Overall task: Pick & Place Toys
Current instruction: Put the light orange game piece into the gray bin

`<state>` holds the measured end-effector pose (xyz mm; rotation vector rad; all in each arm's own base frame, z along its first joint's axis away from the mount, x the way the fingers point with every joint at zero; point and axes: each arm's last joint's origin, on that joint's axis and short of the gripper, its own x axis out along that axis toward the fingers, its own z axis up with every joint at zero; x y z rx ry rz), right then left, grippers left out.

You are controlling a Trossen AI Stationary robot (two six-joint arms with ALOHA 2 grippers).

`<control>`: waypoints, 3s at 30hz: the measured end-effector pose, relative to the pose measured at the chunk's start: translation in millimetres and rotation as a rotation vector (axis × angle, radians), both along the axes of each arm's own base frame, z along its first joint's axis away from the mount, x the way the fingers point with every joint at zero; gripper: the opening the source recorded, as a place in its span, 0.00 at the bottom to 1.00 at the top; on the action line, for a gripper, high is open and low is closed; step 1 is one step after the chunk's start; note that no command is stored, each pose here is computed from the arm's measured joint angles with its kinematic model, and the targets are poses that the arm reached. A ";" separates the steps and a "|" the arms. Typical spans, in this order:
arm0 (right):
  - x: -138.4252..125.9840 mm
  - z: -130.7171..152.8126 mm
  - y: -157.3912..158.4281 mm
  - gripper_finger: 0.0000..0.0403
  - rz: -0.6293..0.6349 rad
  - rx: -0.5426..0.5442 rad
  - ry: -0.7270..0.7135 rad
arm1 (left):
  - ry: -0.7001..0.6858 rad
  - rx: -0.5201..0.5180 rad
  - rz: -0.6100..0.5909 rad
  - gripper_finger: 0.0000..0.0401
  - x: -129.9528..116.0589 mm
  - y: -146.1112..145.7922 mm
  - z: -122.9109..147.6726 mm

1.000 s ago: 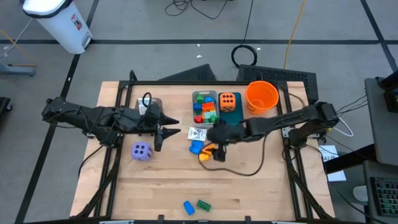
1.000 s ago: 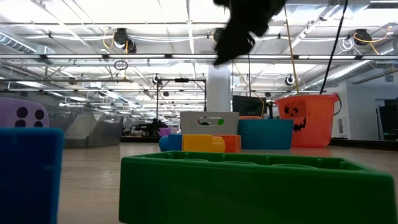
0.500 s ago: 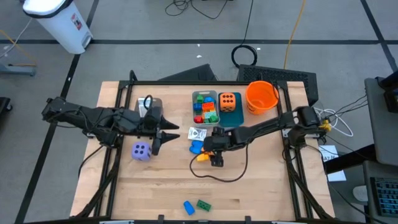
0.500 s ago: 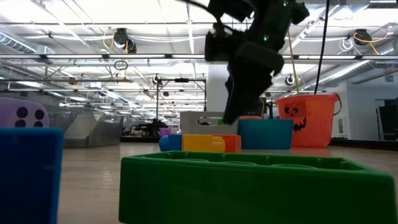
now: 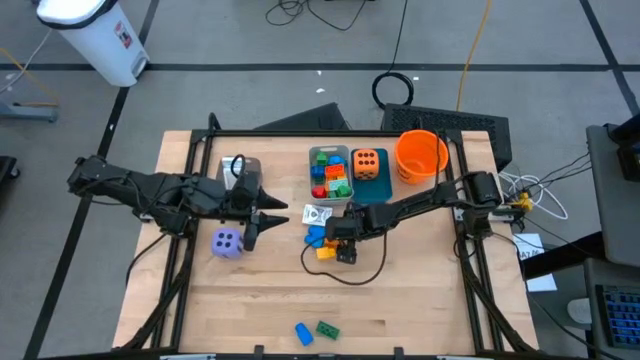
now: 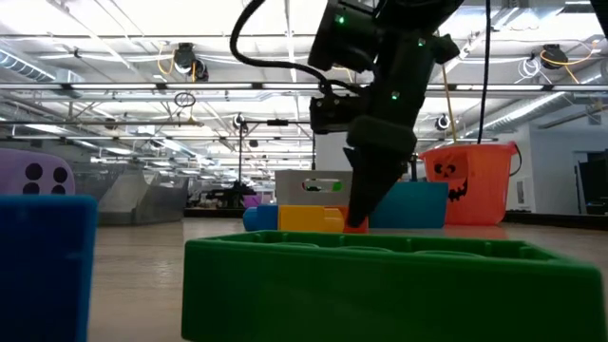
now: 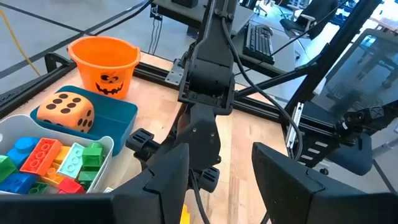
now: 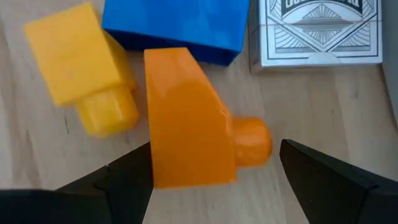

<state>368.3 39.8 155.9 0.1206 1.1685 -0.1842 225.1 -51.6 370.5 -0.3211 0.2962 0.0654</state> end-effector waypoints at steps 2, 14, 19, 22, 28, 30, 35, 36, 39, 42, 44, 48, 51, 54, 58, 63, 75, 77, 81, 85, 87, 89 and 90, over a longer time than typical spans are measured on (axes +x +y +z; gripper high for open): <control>1.1 -0.7 -0.2 0.80 -0.002 0.001 -0.007 | 0.000 0.000 0.000 0.46 0.0 0.0 0.0; 1.7 -0.6 -0.1 0.77 0.053 -0.021 -0.009 | 0.007 0.002 0.001 0.46 -0.2 0.1 -0.7; 1.7 -0.6 -0.1 0.67 0.054 -0.021 -0.009 | 0.007 0.002 0.001 0.46 -0.2 0.1 -0.7; 1.7 -0.4 -0.1 0.63 0.054 -0.021 -0.009 | 0.010 0.003 0.001 0.46 -0.3 0.1 -1.0; 1.8 -0.3 0.1 0.66 0.064 -0.003 -0.009 | 0.014 0.002 0.002 0.46 -0.4 0.1 -1.3; 2.0 -0.2 -0.2 0.66 0.070 -0.001 -0.009 | 0.014 0.000 0.002 0.46 -0.4 0.1 -1.3; 2.0 -0.2 -1.4 0.63 0.078 -0.006 -0.008 | 0.014 0.000 0.003 0.46 -0.4 0.1 -1.3; 2.0 -0.2 -1.7 0.62 0.078 -0.007 -0.007 | 0.013 -0.001 0.003 0.46 -0.5 0.2 -1.3; 1.8 0.8 -1.8 0.62 0.081 -0.009 -0.009 | 0.014 -0.011 0.006 0.46 -0.4 0.1 -1.3; 0.3 4.4 -1.9 0.63 0.084 -0.009 -0.010 | 0.014 -0.011 0.006 0.46 -0.4 0.1 -1.3; -0.8 9.5 -2.1 0.63 0.090 -0.011 -0.022 | 0.013 -0.012 0.006 0.46 -0.4 0.1 -1.2; -5.1 23.7 -2.8 0.59 0.104 -0.018 -0.048 | 0.013 -0.013 0.006 0.46 -0.4 0.1 -1.2; -9.1 38.5 -3.2 0.53 0.118 -0.023 -0.086 | 0.015 -0.013 0.007 0.46 -0.5 0.2 -1.4; -11.3 47.4 -3.5 0.46 0.164 -0.044 -0.111 | 0.015 -0.011 0.006 0.46 -0.5 0.2 -1.4; -12.0 49.9 -3.6 0.41 0.200 -0.061 -0.115 | 0.015 -0.008 0.006 0.46 -0.5 0.3 -1.4; -11.0 46.8 -2.5 0.39 0.242 -0.030 -0.107 | 0.015 -0.009 0.006 0.46 -0.5 0.3 -1.4; -8.0 43.1 -22.5 0.65 0.217 0.077 -0.105 | 0.015 -0.011 0.007 0.46 -0.5 0.3 -1.4; -7.6 43.4 -25.7 0.70 0.222 0.108 -0.111 | 0.015 -0.010 0.007 0.46 -0.5 0.3 -1.4; -5.3 39.8 -29.1 0.79 0.244 0.133 -0.114 | 0.015 -0.011 0.007 0.46 -0.5 0.3 -1.4; -4.7 36.9 -29.2 0.86 0.281 0.115 -0.108 | 0.014 -0.009 0.015 0.46 -0.5 0.6 -1.4; -0.5 32.9 -29.1 0.88 0.296 0.106 -0.118 | 0.014 -0.009 0.016 0.46 -0.5 0.6 -1.3; -0.5 27.1 -29.2 0.88 0.304 0.104 -0.095 | 0.013 -0.008 0.022 0.46 -0.5 0.8 -1.2; -0.7 24.6 -29.2 0.88 0.306 0.103 -0.083 | 0.013 -0.008 0.026 0.46 -0.4 1.0 -1.2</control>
